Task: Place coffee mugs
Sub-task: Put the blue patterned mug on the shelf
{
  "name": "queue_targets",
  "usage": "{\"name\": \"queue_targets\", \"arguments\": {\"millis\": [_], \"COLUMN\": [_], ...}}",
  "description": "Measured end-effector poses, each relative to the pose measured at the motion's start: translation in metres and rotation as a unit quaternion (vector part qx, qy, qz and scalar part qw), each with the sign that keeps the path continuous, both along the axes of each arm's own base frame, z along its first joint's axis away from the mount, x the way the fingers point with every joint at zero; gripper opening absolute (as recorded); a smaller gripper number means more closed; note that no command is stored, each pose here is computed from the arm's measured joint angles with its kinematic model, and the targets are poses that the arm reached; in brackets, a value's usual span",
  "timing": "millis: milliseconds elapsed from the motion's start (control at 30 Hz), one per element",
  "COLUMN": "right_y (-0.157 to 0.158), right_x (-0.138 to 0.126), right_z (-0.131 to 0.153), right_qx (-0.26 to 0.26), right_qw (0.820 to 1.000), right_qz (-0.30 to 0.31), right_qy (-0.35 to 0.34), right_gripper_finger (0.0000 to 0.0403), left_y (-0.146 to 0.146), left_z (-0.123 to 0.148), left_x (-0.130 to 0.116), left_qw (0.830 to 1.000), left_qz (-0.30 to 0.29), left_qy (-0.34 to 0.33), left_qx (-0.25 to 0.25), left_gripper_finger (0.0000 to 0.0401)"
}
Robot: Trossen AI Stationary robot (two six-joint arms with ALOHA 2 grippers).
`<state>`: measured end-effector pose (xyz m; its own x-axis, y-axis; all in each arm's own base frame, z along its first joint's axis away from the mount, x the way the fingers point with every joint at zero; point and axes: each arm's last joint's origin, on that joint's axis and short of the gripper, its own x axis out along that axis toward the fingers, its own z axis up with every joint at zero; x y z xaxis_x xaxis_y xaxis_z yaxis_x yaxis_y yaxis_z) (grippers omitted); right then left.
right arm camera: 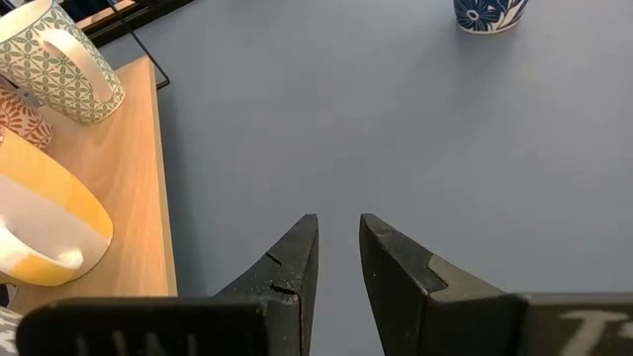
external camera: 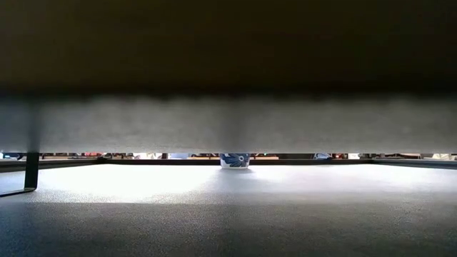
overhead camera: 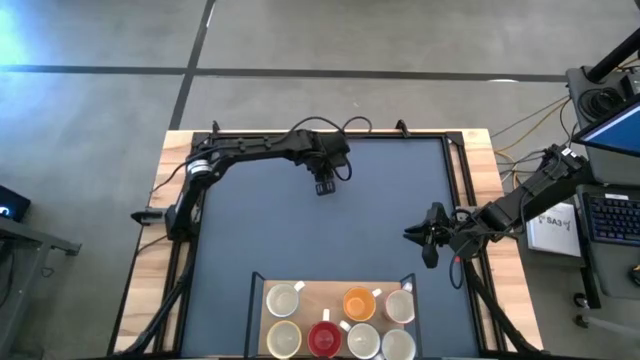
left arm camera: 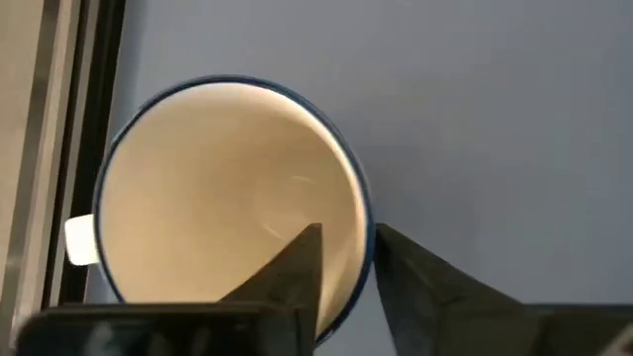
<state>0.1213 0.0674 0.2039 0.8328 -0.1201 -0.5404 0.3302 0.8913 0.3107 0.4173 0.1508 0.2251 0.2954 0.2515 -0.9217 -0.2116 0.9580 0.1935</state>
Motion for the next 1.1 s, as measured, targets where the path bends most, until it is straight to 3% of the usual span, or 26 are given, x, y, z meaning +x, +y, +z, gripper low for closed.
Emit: {"name": "queue_targets", "arguments": {"millis": [167, 533, 967, 1100], "right_y": [0.000, 0.000, 0.000, 0.000], "right_x": [0.000, 0.000, 0.000, 0.000], "right_z": [0.000, 0.000, 0.000, 0.000], "right_qx": [0.000, 0.000, 0.000, 0.000], "right_qw": [1.000, 1.000, 1.000, 1.000], "right_qz": [0.000, 0.000, 0.000, 0.000], "right_qy": [0.000, 0.000, 0.000, 0.000], "right_gripper_finger": [0.0068, 0.0068, 0.0068, 0.0068], "left_y": [-0.001, -0.015, -0.089, -0.116], "left_z": [0.000, 0.016, 0.057, 0.066], "left_x": [-0.001, -0.008, -0.020, -0.022], "left_qw": [1.000, 0.998, 0.990, 0.989], "left_qz": [-0.003, -0.036, -0.130, -0.132], "left_qy": [0.002, -0.005, 0.010, -0.002], "left_qx": [-0.011, -0.059, -0.057, -0.063], "left_gripper_finger": [0.0010, 0.0005, 0.0003, 0.0003]}}
